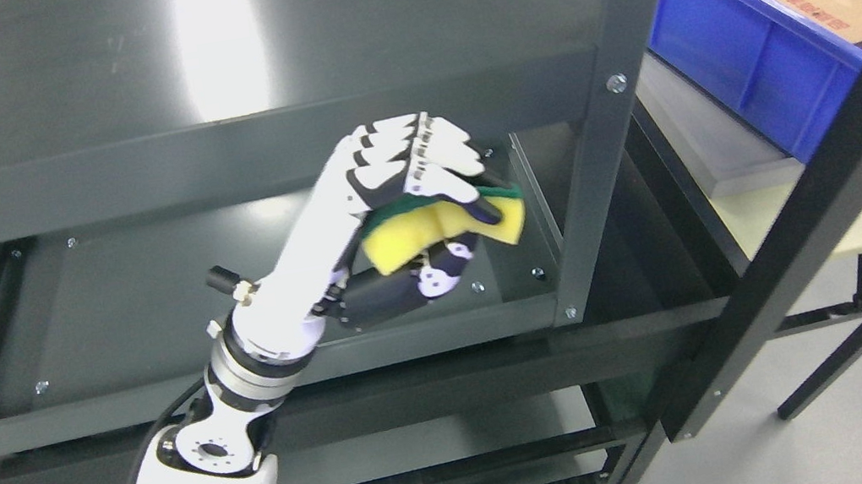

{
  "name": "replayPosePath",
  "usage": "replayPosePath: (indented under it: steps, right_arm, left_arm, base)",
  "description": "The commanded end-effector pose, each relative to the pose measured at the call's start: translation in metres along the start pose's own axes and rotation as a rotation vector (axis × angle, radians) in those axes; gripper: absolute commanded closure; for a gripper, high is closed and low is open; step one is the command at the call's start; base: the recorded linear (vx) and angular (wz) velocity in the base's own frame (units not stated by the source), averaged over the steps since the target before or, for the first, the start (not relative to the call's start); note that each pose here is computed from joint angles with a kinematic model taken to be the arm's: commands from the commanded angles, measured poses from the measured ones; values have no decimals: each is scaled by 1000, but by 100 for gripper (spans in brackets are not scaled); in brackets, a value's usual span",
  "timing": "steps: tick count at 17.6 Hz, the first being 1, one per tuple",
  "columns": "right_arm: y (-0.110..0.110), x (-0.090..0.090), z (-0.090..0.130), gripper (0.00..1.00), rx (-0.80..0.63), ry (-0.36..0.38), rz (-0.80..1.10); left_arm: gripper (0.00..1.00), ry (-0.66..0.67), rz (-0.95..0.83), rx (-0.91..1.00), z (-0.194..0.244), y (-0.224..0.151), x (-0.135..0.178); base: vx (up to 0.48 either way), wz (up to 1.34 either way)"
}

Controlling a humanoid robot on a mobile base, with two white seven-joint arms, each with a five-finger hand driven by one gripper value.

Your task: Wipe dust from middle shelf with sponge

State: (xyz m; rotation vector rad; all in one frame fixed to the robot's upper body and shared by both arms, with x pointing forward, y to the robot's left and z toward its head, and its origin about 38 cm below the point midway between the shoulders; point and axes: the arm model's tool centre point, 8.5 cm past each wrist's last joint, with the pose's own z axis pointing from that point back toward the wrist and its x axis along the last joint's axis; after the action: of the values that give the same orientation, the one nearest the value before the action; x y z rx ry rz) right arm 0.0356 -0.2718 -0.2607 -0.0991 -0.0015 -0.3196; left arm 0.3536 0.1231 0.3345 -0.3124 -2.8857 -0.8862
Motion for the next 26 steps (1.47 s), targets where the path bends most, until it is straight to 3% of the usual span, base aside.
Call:
replayPosePath:
  steps: [1, 8, 18, 22, 26]
  right_arm:
    - [-10, 9, 0, 0, -15, -22, -2]
    - [-10, 9, 0, 0, -15, -22, -2]
    - [-10, 9, 0, 0, -15, -22, -2]
    - [-10, 9, 0, 0, -15, -22, -2]
    - [-10, 9, 0, 0, -15, -22, -2]
  left_arm:
    - [100, 123, -216, 102, 66, 131, 21]
    - [100, 193, -438, 235, 114, 244, 76]
    - [100, 625, -662, 523, 258, 383, 104]
    - [100, 693, -658, 573, 279, 398, 101]
    - [100, 661, -566, 459, 253, 365, 67]
  base:
    - [-162, -93]
    - [-153, 21]
    - [-99, 55]
    - [-40, 24]
    - [-9, 13]
